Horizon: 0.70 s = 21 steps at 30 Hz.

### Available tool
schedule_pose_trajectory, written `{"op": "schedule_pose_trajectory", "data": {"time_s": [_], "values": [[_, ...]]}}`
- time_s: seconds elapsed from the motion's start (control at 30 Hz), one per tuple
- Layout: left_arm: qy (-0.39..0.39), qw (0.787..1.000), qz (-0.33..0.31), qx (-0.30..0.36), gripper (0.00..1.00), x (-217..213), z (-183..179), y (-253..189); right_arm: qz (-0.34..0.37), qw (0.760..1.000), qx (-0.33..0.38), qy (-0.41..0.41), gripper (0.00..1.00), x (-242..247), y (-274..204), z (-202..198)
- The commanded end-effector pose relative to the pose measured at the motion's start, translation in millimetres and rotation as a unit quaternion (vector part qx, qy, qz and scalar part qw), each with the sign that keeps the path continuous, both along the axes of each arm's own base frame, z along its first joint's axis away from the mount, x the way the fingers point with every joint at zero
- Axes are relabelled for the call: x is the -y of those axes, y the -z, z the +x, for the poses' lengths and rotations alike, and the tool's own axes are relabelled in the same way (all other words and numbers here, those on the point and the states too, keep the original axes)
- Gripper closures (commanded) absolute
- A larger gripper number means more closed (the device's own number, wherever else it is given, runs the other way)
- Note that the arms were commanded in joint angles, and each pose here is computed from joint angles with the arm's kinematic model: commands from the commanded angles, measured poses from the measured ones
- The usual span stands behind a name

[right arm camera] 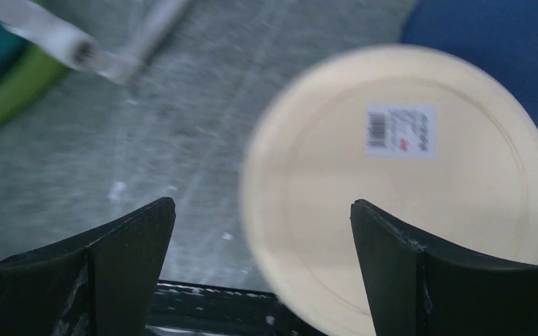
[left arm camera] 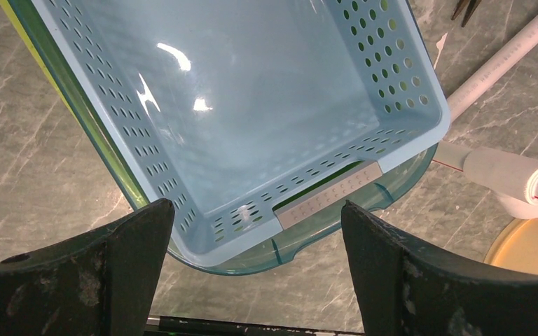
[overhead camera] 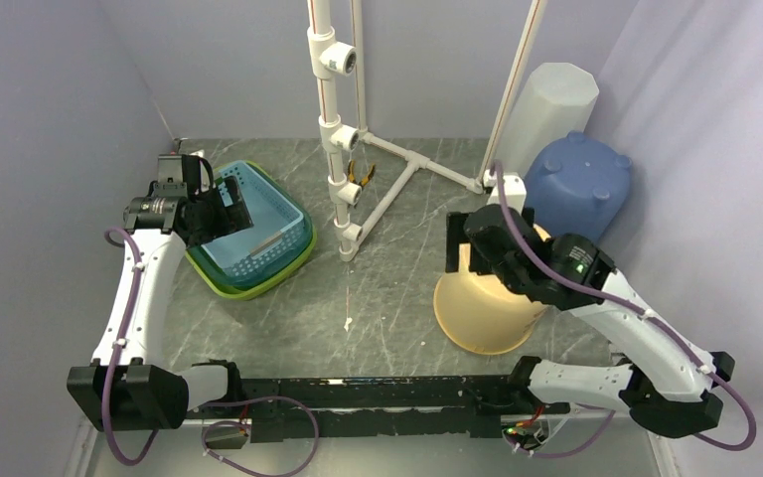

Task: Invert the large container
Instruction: Move the container to the center of the board.

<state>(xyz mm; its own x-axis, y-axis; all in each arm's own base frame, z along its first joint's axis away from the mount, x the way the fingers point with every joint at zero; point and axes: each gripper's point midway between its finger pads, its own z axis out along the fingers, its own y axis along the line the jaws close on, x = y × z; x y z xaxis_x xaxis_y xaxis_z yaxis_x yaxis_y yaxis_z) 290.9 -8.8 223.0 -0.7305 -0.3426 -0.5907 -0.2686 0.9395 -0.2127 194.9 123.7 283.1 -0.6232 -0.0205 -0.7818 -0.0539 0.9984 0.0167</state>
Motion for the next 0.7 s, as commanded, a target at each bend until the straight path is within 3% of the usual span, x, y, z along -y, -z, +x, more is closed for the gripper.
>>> {"op": "schedule_pose_trajectory", "data": {"time_s": [0.0, 0.23, 0.5, 0.67], "values": [[0.005, 1.0, 0.008, 0.028, 0.05, -2.4, 0.4, -12.7, 0.095, 0.99, 0.049, -0.097, 0.0, -66.1, -55.6, 20.0], [-0.031, 0.999, 0.034, 0.012, 0.05, -18.0, -8.9, -9.3, 0.068, 0.992, -0.036, -0.101, 0.0, -128.1, 8.4, 47.2], [-0.046, 0.998, 0.037, 0.0, 0.05, -25.2, -8.5, -2.0, -0.019, 0.994, -0.108, 0.017, 0.0, -65.1, 84.8, 44.5], [-0.046, 0.999, 0.017, 0.001, 0.05, -21.1, -4.9, 4.0, -0.007, 0.99, -0.123, 0.07, 0.0, -20.5, 99.1, 20.7]]}}
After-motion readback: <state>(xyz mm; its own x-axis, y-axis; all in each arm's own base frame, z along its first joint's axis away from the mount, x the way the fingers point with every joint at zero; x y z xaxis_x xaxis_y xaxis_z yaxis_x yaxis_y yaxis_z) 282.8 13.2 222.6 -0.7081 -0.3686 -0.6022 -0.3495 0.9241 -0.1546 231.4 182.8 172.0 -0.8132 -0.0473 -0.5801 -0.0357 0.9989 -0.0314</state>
